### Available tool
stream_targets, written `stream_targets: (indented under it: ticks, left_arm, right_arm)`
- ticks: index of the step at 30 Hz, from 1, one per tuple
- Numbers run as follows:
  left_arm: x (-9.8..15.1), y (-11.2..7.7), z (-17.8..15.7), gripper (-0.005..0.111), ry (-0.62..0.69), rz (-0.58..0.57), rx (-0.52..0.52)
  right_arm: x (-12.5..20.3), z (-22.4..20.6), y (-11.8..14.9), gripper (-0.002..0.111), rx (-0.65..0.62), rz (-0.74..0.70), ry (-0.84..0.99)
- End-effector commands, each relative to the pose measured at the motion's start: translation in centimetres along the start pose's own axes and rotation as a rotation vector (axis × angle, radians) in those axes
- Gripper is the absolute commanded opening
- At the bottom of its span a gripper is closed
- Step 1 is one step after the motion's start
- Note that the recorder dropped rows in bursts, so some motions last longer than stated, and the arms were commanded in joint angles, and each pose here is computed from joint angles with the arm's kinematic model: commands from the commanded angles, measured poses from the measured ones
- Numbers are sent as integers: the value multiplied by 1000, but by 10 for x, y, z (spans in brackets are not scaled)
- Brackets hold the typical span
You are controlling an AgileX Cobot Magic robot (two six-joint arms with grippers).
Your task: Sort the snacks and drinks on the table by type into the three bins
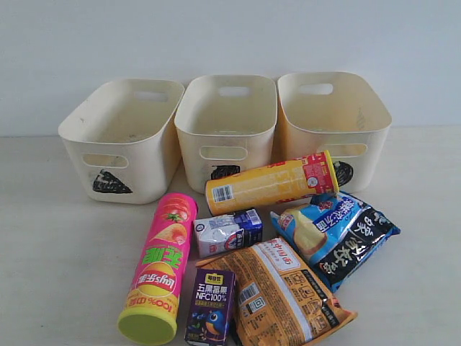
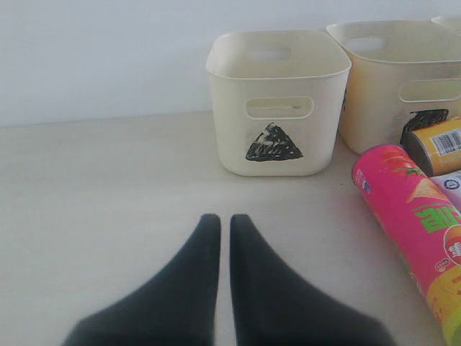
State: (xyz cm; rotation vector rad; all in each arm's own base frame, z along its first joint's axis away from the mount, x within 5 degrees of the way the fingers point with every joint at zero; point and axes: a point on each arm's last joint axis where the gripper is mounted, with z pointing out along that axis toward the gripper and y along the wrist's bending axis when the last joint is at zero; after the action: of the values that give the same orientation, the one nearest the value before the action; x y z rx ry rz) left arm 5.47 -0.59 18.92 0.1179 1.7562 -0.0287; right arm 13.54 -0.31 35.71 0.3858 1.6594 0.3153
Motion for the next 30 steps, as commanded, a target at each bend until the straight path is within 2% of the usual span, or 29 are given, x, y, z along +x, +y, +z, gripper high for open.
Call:
stream_targets:
  ticks: [1, 4, 5, 7, 8, 9, 13, 16, 17, 24, 26, 28, 30]
  left_arm:
    - [0, 0, 0, 4, -16, 0, -6]
    - [0, 0, 0, 4, -16, 0, -6]
    - [0, 0, 0, 4, -16, 0, -6]
    - [0, 0, 0, 4, -16, 0, -6]
    - [0, 0, 0, 4, -16, 0, -6]
    - [0, 0, 0, 4, -16, 0, -6]
    - [0, 0, 0, 4, -16, 0, -6]
    - [0, 0, 0, 4, -16, 0, -6]
    - [0, 0, 0, 4, -16, 0, -6]
    - [0, 0, 0, 4, -16, 0, -6]
    - [0, 0, 0, 4, -16, 0, -6]
    - [0, 0, 0, 4, -16, 0, -6]
    - [0, 0, 0, 4, -16, 0, -6]
  right_arm:
    - [33, 25, -12, 0, 112, -44, 358]
    - [56, 43, -13, 0, 82, -38, 572]
    - [64, 49, -10, 0, 39, -28, 641]
    - [88, 69, 0, 0, -142, 41, 826]
    - [95, 78, 2, 0, -168, 107, 858]
    - [101, 89, 3, 0, -182, 189, 864]
    - [103, 104, 4, 0, -188, 350, 798]
    - [110, 112, -1, 0, -190, 570, 651]
    - [117, 111, -6, 0, -187, 558, 640]
    - [140, 105, -42, 0, 141, 549, 589]
    - [133, 103, -55, 0, 303, 598, 482]
    - [115, 93, -74, 0, 530, 691, 249]
    - [109, 89, -79, 0, 590, 769, 159]
